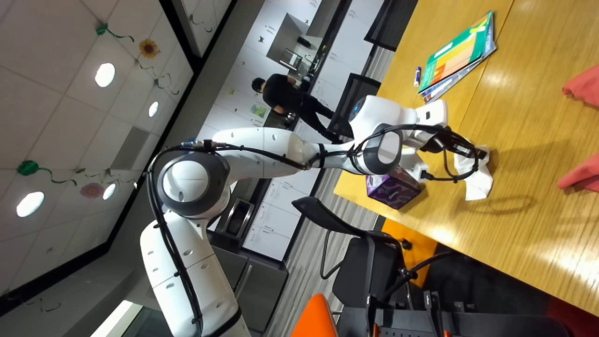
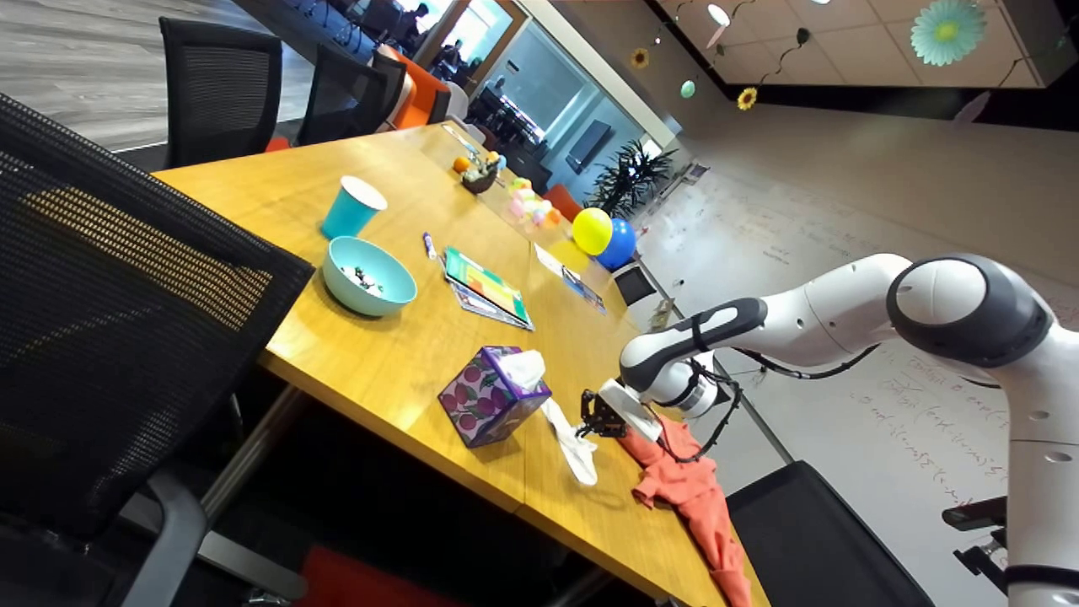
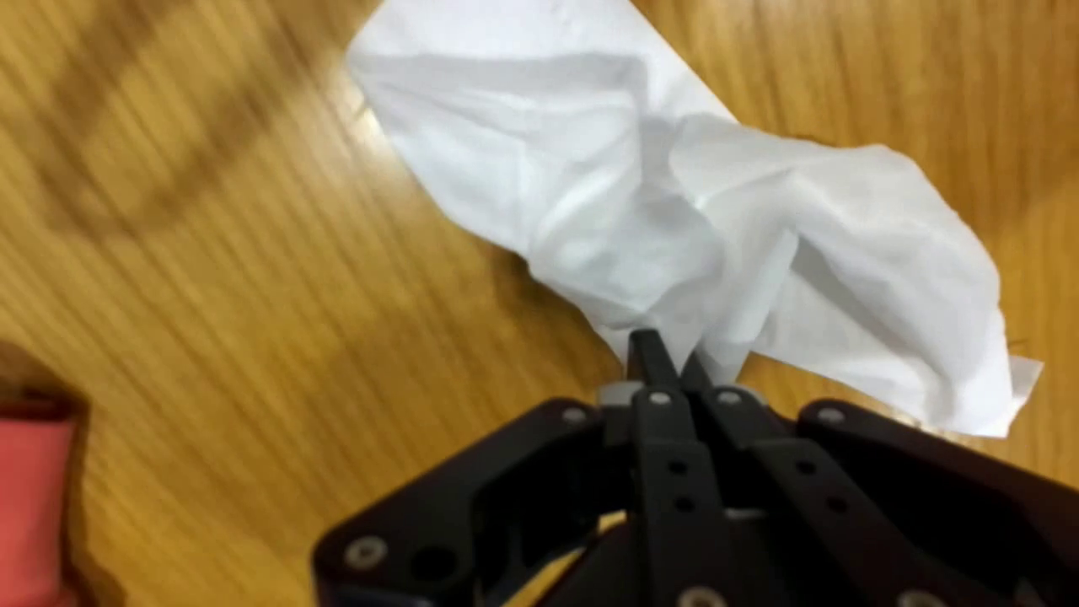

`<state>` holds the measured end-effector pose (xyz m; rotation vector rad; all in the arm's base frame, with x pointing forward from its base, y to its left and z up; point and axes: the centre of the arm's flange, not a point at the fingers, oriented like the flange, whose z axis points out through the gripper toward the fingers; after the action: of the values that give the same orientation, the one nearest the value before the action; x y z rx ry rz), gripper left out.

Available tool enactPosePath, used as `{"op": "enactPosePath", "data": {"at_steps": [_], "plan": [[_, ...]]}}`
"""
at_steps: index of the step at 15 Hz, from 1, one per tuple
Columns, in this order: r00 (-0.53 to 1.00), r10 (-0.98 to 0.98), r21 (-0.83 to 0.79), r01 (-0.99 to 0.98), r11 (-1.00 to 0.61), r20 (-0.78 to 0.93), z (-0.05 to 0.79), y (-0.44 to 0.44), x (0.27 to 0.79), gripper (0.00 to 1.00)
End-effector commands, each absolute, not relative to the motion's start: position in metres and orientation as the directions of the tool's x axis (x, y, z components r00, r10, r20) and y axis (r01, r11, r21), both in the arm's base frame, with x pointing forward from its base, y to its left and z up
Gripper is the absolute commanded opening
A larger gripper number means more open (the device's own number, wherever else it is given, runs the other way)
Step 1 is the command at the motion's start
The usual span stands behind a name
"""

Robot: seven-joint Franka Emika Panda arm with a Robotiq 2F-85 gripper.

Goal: Take a tissue out of the tissue box and use it to wipe the table

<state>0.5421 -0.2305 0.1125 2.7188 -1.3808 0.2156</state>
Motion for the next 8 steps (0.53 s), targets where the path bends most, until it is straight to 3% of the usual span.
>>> {"op": "enactPosePath", "data": {"at_steps": [1, 5, 8], "plan": [[0.447, -0.856, 0.003, -0.887, -0.462, 0.259, 0.127, -0.279, 0.526, 0.00], [0.296, -0.892, 0.001, -0.949, -0.314, 0.340, 0.136, -0.323, 0.507, 0.00], [0.281, -0.895, 0.016, -0.956, -0.294, 0.347, 0.136, -0.325, 0.506, 0.00]]}}
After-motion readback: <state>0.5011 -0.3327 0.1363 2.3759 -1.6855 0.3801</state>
